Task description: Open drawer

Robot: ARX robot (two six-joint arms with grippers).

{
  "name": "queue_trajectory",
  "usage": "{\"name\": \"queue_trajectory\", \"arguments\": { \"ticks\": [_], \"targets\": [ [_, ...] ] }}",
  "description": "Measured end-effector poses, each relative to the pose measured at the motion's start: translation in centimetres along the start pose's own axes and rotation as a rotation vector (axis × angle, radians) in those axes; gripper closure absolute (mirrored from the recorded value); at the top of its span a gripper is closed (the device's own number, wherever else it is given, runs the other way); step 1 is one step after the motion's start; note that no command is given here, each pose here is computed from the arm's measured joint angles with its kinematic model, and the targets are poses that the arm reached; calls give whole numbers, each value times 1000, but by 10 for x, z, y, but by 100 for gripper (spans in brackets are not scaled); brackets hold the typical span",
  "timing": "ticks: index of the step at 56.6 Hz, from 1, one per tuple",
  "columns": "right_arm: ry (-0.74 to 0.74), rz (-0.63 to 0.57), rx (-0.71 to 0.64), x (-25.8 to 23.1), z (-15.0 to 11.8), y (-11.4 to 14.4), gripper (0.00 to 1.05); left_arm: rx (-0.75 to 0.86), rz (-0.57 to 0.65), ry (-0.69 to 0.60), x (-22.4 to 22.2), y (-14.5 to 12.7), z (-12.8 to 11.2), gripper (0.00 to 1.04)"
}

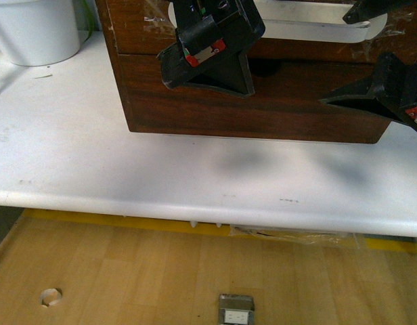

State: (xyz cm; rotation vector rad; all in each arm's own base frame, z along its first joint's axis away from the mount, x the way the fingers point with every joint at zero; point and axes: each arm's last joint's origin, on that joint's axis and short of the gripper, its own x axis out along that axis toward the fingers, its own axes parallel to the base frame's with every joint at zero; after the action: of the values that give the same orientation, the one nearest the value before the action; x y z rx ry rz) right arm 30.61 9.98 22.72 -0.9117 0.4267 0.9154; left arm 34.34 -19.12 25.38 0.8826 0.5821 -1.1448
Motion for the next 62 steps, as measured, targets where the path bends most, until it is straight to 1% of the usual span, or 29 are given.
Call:
{"name": "queue_trajectory", "arguments": {
  "ticks": [19,33,51,62],
  "targets": [
    [8,94,-41,-2,3,0,9,37,-30,8,-4,-2,-1,6],
    [-11,158,-70,-5,2,6,9,65,-52,19,-10,-11,-4,6],
    [-33,220,-119,-13,2,17,9,111,-72,27,-24,-32,-6,6],
    [-34,261,-129,-20,3,30,9,119,-82,25,-34,-48,-8,6]
  ]
}}
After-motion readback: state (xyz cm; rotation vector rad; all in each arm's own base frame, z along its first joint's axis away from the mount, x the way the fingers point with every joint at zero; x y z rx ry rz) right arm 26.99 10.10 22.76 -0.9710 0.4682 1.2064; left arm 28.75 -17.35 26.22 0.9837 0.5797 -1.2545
